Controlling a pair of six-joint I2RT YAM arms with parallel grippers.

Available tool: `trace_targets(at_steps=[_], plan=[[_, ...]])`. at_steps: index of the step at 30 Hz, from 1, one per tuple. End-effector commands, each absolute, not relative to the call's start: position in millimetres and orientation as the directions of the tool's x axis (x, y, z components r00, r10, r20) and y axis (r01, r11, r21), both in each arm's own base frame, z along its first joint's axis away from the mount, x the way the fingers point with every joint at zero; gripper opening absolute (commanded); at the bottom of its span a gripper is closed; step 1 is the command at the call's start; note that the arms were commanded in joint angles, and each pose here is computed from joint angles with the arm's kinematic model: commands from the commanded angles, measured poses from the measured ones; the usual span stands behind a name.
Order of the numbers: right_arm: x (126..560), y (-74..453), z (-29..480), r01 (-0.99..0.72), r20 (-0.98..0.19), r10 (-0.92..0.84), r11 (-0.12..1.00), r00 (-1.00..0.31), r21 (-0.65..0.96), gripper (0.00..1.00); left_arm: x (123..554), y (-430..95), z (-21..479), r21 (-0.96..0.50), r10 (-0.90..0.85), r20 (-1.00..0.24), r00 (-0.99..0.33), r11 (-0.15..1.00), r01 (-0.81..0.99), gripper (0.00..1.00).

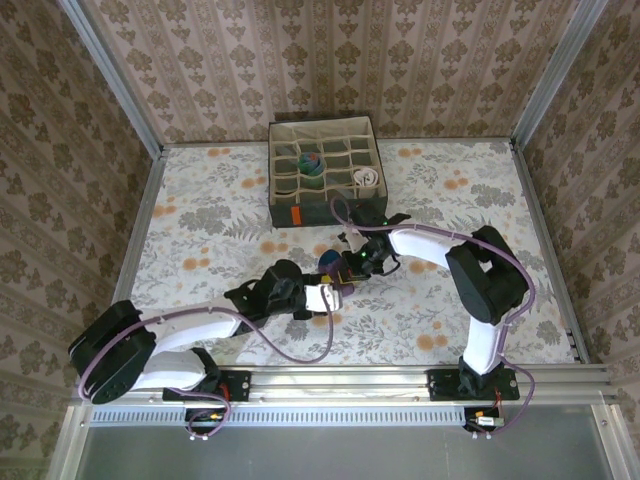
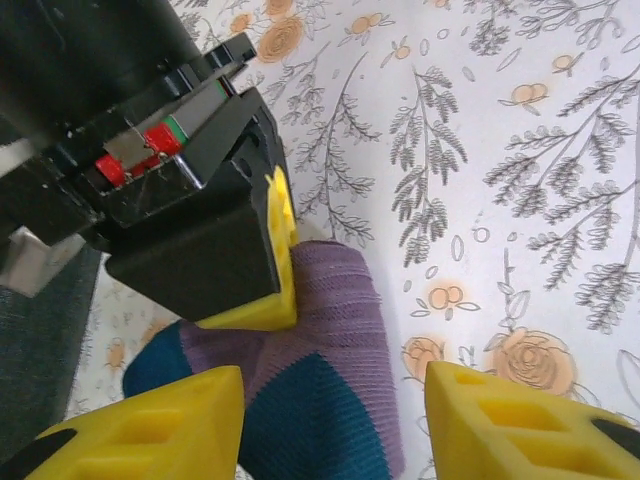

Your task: Roll the socks

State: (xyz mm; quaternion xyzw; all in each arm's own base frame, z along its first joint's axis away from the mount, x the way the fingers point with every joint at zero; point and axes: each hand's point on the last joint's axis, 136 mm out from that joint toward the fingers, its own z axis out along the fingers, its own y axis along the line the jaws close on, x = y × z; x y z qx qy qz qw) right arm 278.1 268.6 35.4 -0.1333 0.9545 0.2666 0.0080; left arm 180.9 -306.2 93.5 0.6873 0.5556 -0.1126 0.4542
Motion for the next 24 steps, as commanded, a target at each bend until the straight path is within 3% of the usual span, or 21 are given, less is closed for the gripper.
trace_targets(at_steps=[1, 10, 14, 20, 22, 24], plan=[[248.3, 238.0, -2.1, -0.207, 0.092, -0.265, 0.89, -0.96, 0.406, 0.0, 192.0, -311.1, 90.1, 0.58, 0.695, -0.582, 0.422, -0.009, 0.814, 0.51], [245.0, 236.6, 1.5, -0.179, 0.121, -0.26, 0.872, -0.958, 0.455, 0.0, 202.7, -317.2, 43.3, 0.52, 0.793, -0.489, 0.363, -0.069, 0.852, 0.49], [243.4, 241.6, 9.2, -0.131, 0.133, -0.237, 0.833, -0.962, 0.538, 0.0, 213.9, -319.8, 31.7, 0.416, 0.833, -0.51, 0.217, 0.018, 0.909, 0.38], [238.1, 235.0, 16.7, -0.098, 0.145, -0.221, 0.809, -0.964, 0.579, 0.02, 201.3, -316.5, 15.0, 0.193, 0.84, -0.542, 0.038, 0.08, 0.978, 0.09], [237.7, 234.8, 21.2, -0.099, 0.131, -0.218, 0.797, -0.967, 0.596, 0.09, 193.7, -314.9, 13.5, 0.115, 0.825, -0.564, -0.011, 0.092, 0.989, 0.03], [239.8, 237.2, 29.2, -0.114, 0.095, -0.218, 0.777, -0.971, 0.62, 0.24, 188.1, -314.0, 15.2, 0.034, 0.806, -0.588, -0.063, 0.103, 0.994, 0.01]])
